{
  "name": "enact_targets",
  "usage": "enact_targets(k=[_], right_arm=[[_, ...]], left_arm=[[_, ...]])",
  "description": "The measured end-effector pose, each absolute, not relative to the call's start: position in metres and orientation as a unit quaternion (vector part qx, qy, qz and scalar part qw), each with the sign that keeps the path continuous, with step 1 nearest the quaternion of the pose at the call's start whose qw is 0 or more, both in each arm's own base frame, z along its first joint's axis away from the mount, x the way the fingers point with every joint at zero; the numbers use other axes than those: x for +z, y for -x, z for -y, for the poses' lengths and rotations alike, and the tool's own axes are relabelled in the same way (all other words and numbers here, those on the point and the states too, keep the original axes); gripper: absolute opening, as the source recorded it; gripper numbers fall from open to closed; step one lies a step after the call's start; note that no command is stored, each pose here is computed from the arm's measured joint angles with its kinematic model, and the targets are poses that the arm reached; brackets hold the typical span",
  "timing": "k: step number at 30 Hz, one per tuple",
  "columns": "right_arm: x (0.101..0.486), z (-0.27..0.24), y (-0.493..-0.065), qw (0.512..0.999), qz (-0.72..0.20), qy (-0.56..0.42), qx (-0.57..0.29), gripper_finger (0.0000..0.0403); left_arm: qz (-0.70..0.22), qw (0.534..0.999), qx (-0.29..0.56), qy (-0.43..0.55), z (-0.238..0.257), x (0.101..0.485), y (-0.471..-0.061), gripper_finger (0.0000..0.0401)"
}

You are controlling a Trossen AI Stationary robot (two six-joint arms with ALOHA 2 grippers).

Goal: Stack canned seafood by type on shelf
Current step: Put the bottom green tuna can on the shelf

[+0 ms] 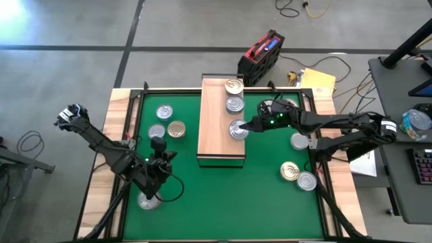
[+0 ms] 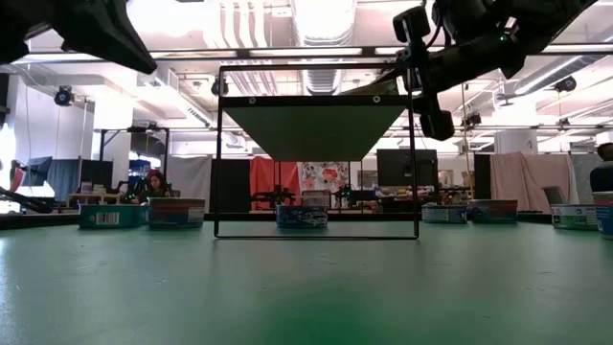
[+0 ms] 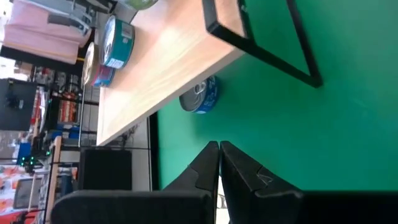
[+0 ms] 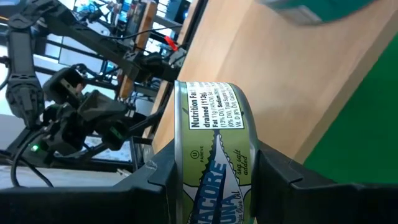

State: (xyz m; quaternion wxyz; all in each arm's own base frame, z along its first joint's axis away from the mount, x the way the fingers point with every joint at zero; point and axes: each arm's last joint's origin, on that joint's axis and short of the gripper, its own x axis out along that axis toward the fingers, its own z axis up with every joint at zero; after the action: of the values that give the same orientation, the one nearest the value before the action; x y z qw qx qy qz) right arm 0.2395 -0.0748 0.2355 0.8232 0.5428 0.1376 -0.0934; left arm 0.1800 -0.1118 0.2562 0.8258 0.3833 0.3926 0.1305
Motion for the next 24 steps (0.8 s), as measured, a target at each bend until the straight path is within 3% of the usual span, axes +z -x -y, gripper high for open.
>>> enact_targets(k=[12,19,24], right_arm=[[0.2340,0.0750,-0.2400,0.819,-0.140,-0.548,-0.097,0.0129],[0.2327,0.0756,-0.2395,0.815,-0.139,-0.552,-0.112,0.0166],[0.2324,0.0765,-0.2394,0.816,-0.133,-0.549,-0.127,0.0159]], left_arm=[[-0.400,0.826,0.132,-0.376,0.1083,0.2557,-0.1824,0.0000],[-0.400,0.825,0.133,-0.376,0.1080,0.2557,-0.1825,0.0000],[-0.400,0.825,0.133,-0.377,0.1079,0.2557,-0.1824,0.0000]])
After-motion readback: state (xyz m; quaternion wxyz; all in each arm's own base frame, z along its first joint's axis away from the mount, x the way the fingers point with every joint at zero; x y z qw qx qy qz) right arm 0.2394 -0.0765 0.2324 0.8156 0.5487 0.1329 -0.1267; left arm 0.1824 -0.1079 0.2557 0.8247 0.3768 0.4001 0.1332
